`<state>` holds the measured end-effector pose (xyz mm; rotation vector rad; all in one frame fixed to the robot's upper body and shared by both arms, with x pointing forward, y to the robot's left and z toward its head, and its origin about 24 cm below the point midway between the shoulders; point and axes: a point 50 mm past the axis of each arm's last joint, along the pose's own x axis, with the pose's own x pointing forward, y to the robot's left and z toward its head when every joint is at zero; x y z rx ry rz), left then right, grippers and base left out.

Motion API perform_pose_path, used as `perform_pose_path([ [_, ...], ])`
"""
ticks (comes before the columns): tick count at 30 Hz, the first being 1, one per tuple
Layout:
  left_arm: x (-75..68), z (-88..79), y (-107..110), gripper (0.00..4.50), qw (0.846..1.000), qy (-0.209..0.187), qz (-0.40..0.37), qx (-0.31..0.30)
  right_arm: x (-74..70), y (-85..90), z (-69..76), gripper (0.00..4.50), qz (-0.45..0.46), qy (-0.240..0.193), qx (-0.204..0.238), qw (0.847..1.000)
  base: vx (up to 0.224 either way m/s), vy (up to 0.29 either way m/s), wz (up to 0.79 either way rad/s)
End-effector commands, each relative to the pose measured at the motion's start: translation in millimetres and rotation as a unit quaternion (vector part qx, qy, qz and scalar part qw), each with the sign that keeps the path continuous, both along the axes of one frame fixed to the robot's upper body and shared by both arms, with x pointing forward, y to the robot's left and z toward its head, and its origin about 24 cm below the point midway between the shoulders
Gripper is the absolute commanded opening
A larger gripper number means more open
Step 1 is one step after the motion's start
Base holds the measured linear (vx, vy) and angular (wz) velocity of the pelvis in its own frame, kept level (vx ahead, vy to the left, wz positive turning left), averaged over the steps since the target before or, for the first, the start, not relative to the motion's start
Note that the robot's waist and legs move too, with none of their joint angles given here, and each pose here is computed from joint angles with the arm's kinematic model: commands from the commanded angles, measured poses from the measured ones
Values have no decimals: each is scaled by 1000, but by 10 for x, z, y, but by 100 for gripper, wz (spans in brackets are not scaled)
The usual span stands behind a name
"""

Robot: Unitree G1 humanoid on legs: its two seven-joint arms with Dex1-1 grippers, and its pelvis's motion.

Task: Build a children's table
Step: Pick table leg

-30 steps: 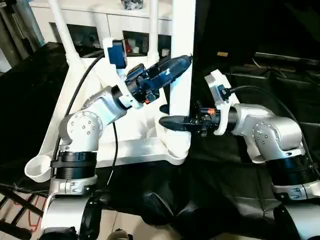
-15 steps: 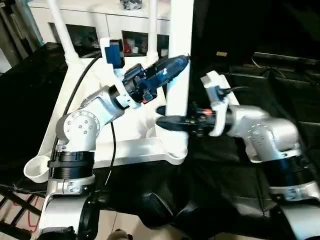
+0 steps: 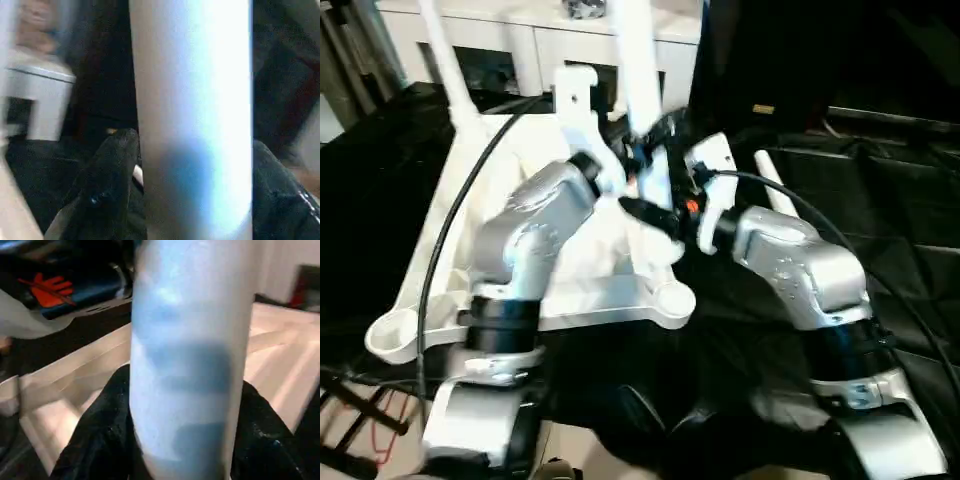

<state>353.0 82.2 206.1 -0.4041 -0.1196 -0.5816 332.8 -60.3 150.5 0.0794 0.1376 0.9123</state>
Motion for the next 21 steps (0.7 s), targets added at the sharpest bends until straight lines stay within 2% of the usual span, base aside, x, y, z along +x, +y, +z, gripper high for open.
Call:
perform_pose_path([
  [1,64,62,137,290,997,6,66,-29,-45,117,186,190,16,-54,4,998,0,0,0],
  [2,63,62,141,262,996,11,78,-37,-48,139,182,190,13,-62,-2,998,0,0,0],
  [5,42,55,114,252,994,20,86,-59,-59,164,190,190,5,-77,-7,997,0,0,0],
  [8,12,66,70,219,994,20,70,-81,-69,174,200,190,1,-83,-7,997,0,0,0],
  [10,-27,101,14,213,993,12,44,-112,-92,193,201,190,5,-90,-6,996,0,0,0],
  [11,-38,110,-2,209,992,8,30,-118,-105,201,187,190,17,-79,3,997,0,0,0],
  [12,-49,116,-19,199,993,3,13,-121,-113,198,178,246,25,-71,9,997,0,0,0],
  [13,-57,119,-30,196,993,0,2,-122,-115,193,172,260,28,-67,12,997,0,0,0],
  [15,-68,101,-48,194,994,-8,-37,-106,-97,136,171,266,31,-54,13,998,0,0,0],
  [18,-61,62,-26,187,995,-14,-61,-81,-89,74,164,302,47,-33,17,998,0,0,0],
  [20,-60,20,4,185,994,-21,-94,-52,-72,-31,149,325,64,-16,11,998,0,0,0],
  [21,-60,20,4,185,994,-21,-94,-52,-72,-31,149,325,64,-16,11,998,0,0,0],
])
